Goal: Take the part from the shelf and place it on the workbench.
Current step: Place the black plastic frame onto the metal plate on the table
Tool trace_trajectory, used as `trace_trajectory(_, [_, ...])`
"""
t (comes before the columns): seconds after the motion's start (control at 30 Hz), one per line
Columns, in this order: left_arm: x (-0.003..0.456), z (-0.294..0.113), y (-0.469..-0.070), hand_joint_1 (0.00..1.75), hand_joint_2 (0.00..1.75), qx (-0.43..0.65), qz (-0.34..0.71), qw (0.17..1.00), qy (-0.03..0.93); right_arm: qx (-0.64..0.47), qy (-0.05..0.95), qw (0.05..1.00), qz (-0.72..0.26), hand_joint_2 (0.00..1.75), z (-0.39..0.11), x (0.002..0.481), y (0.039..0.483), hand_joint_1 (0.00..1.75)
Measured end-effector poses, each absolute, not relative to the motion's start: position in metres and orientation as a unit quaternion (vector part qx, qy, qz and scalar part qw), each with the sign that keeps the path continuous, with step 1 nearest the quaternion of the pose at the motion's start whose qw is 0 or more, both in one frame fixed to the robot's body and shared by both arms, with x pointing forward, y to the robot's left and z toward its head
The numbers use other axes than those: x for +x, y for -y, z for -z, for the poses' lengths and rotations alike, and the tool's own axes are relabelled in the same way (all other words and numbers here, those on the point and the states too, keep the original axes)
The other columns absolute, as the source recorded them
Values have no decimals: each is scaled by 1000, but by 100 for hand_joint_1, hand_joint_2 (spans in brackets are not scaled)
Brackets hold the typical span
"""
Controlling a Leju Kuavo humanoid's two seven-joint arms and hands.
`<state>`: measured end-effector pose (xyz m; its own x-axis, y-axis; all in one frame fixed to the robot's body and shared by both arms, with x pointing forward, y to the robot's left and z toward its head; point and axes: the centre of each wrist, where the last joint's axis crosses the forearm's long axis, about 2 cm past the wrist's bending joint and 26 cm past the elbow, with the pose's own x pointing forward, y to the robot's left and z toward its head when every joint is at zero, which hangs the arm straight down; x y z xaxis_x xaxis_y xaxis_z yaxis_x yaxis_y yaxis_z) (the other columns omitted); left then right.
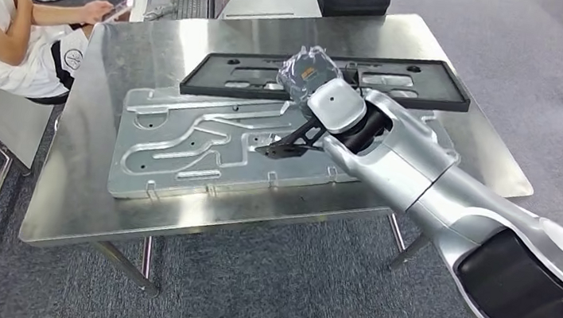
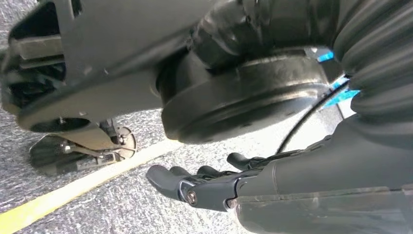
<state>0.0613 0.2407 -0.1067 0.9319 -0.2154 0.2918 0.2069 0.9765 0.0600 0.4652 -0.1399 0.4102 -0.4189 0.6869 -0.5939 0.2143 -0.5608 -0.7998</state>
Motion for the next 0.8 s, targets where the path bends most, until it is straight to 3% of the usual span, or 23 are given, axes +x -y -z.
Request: trace_trajectory(0.8, [63,106,-240,0,175,15,104,983,152,-505,444,180,-718,175,-406,468,147,175])
